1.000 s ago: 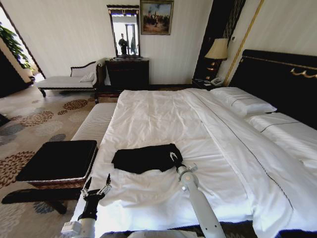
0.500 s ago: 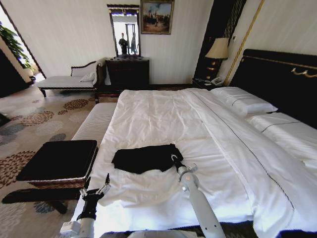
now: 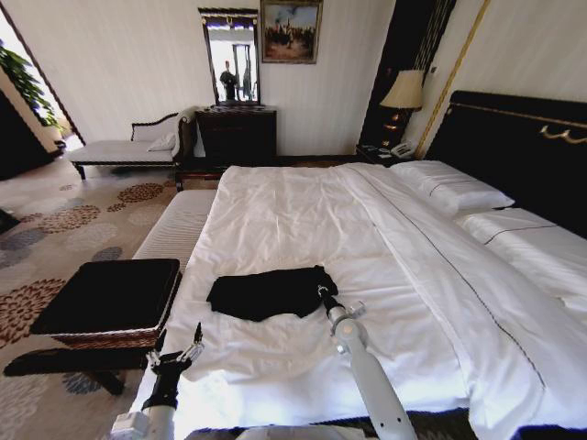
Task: Fold the clothes on the bed and place them into the basket.
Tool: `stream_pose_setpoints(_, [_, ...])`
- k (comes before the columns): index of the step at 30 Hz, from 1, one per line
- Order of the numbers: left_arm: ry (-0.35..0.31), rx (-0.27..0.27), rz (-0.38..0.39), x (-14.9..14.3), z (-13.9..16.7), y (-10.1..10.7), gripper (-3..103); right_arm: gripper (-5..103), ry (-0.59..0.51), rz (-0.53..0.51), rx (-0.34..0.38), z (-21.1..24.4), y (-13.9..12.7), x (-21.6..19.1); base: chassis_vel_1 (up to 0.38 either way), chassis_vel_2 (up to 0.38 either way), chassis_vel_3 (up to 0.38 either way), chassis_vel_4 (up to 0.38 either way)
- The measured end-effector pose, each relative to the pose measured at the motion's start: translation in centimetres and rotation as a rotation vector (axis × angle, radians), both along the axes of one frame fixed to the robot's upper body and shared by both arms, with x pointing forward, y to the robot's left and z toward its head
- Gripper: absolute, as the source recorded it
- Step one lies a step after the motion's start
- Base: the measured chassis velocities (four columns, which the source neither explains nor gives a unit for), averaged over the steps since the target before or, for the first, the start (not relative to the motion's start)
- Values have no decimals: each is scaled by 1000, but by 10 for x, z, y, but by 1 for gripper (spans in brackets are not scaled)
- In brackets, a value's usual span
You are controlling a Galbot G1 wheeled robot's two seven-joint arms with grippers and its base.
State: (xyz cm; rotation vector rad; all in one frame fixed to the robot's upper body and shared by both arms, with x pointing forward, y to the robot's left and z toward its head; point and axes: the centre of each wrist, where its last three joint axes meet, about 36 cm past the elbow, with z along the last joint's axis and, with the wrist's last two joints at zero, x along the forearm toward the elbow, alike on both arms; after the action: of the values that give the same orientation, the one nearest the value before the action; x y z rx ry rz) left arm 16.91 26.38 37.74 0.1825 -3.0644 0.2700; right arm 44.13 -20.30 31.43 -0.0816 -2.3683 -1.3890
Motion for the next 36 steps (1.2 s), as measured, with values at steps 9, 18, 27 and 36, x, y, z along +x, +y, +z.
stream_pose_setpoints(9, [-2, -2, 7, 0, -2, 1, 100, 3, -83, -12, -30, 41, -32, -8, 0, 0, 0, 0])
stream_pose_setpoints(18, [-7, -8, 16, -1, -4, 1, 100, 3, -113, -31, -92, 56, -66, -9, 0, 0, 0, 0])
stream_pose_setpoints(27, [-10, -7, 26, -2, -4, 4, 100, 3, -85, -87, -208, 49, -116, -3, 0, 0, 0, 0])
stream_pose_setpoints(36, [-1, 0, 34, -4, -7, 7, 100, 3, -110, -90, -235, 61, -128, 3, 0, 0, 0, 0])
